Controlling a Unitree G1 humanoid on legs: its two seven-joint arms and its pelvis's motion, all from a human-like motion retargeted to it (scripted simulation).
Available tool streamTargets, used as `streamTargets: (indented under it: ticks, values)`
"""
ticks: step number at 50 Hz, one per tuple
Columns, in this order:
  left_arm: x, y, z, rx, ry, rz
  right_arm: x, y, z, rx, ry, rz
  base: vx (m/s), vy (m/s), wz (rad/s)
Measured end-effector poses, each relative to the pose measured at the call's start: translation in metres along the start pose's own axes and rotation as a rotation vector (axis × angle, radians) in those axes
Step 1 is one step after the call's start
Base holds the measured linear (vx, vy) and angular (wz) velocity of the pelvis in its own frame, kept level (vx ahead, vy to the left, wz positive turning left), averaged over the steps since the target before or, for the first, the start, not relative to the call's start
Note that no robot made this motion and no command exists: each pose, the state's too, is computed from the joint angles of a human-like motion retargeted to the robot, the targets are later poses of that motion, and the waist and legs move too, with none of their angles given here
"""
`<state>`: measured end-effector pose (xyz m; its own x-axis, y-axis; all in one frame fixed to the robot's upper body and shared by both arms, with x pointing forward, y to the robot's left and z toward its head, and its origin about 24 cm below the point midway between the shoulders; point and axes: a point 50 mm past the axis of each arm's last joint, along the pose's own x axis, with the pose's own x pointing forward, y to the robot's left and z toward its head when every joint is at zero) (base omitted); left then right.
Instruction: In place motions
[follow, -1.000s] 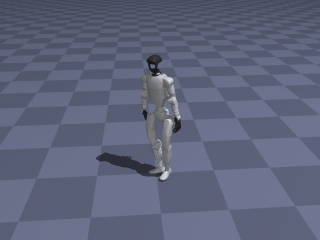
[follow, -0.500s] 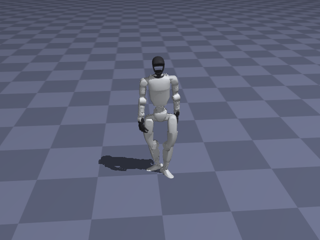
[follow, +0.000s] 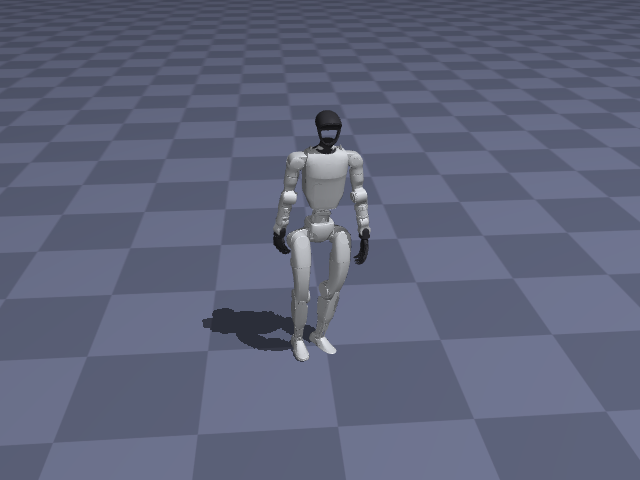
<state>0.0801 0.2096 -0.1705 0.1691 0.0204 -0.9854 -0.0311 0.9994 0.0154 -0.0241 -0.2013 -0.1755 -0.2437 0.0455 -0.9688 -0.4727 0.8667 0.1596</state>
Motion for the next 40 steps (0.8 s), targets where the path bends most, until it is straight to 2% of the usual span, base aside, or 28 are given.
streamTargets:
  ticks: [5,13,18,24,33,40]
  values:
    - [0.001,-0.01,0.009,0.057,0.007,-0.024,0.002,0.009,-0.015,0.005,0.044,0.031,0.07,0.04,0.26]
    - [0.003,-0.034,-0.014,-0.129,0.031,-0.096,-0.001,-0.003,0.01,-0.12,-0.011,-0.028,0.03,0.08,-0.17]
    - [0.002,-0.029,-0.021,-0.059,0.081,-0.067,-0.006,-0.008,0.042,-0.123,-0.147,-0.029,-0.06,0.04,-0.48]
    - [0.002,-0.035,-0.018,0.031,0.097,-0.072,-0.012,-0.014,0.066,-0.257,-0.229,-0.092,-0.01,0.02,-0.07]
    - [0.002,-0.036,0.02,0.301,0.009,-0.078,-0.009,-0.013,0.055,-0.212,-0.192,-0.122,-0.11,-0.02,-0.92]
    - [0.001,-0.022,0.024,0.263,-0.001,-0.067,-0.011,-0.022,0.053,-0.157,-0.145,-0.113,-0.25,0.1,-3.15]
